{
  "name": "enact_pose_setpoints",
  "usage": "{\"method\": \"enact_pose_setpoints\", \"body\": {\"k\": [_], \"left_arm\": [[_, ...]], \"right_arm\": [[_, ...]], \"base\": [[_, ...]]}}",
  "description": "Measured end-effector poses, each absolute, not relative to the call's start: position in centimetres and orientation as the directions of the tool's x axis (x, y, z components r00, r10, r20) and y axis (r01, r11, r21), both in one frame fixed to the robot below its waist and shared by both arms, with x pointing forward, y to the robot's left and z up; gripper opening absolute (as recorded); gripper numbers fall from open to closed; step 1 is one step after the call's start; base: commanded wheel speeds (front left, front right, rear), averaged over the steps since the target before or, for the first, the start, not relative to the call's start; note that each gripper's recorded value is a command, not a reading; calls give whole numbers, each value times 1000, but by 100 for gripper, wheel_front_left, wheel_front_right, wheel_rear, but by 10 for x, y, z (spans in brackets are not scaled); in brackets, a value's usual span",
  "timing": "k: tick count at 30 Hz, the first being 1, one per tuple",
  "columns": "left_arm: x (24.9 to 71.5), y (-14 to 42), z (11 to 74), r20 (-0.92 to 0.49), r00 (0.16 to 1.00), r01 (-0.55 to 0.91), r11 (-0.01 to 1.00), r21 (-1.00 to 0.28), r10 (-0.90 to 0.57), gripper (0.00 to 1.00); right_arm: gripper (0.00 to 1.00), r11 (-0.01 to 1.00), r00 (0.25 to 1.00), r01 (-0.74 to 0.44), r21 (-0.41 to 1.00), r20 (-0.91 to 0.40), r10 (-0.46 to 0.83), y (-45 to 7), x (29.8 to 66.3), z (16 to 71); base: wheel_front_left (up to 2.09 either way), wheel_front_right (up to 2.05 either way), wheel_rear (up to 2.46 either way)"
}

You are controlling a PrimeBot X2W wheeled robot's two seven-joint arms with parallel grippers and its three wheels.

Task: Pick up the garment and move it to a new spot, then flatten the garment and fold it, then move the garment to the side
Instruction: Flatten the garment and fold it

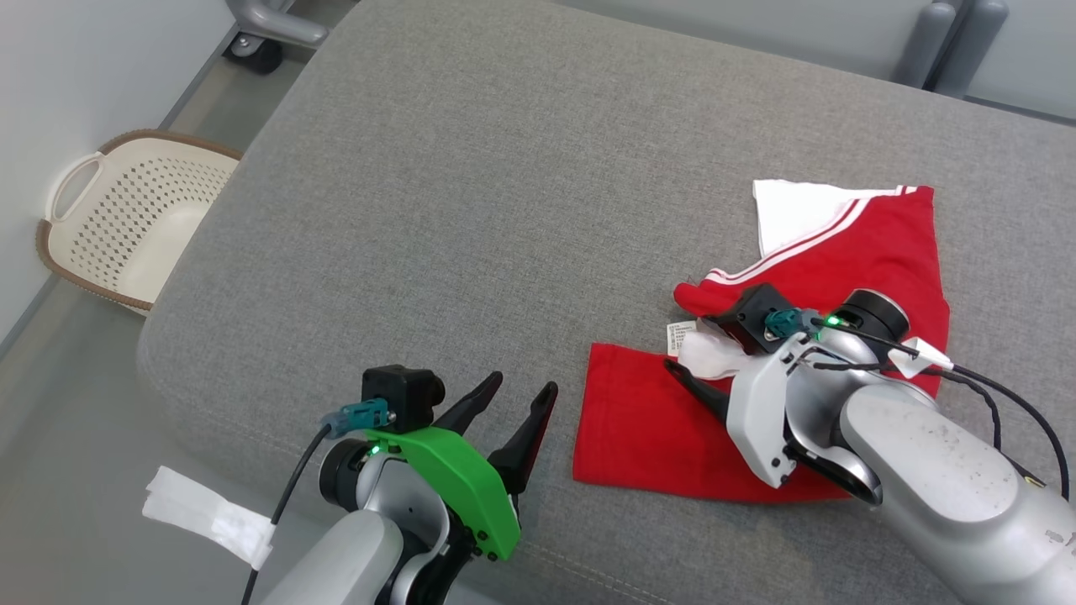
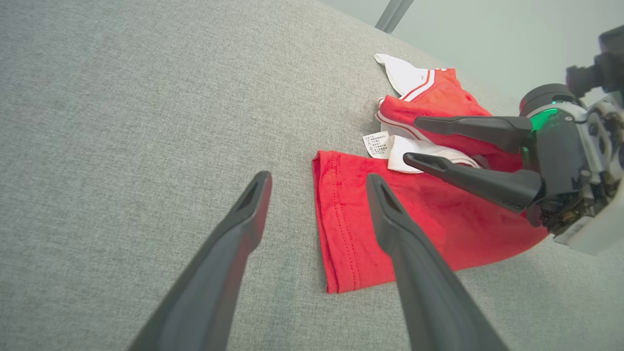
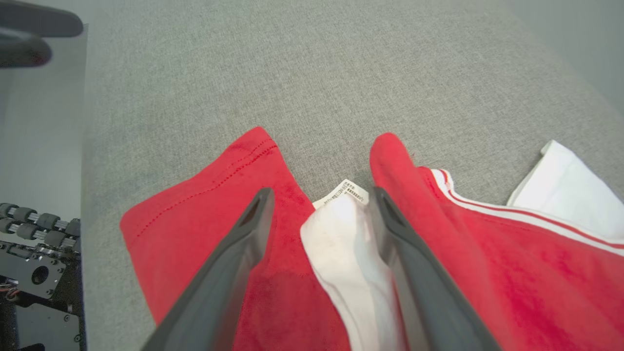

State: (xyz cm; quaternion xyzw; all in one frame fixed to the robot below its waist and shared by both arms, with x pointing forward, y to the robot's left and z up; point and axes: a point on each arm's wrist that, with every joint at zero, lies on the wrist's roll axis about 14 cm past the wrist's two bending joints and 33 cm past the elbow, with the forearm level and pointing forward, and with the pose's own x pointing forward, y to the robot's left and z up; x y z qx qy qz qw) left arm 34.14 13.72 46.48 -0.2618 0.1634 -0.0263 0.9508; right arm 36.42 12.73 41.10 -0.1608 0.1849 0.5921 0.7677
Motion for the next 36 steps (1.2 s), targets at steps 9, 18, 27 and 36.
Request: {"method": "enact_pose_setpoints", "body": {"k": [9, 18, 27, 36], "left_arm": [[339, 139, 459, -312, 942, -59, 857, -511, -121, 100], [344, 140, 457, -308, 945, -71, 852, -518, -109, 100], [345, 154, 454, -308, 949, -107, 854, -508, -64, 100], [348, 143, 458, -282, 953, -53, 857, -513, -110, 100]], "right_arm": [[100, 224, 193, -974, -23, -601, 775, 107, 367, 376], [0, 222, 179, -975, -13, -639, 748, 105, 385, 366], [0, 273, 218, -962, 14, -565, 796, 118, 407, 390], [0, 354, 326, -935, -1, -394, 859, 118, 432, 453]], "base": [[0, 0, 0], [0, 0, 0], [0, 0, 0], [0, 0, 0]]}}
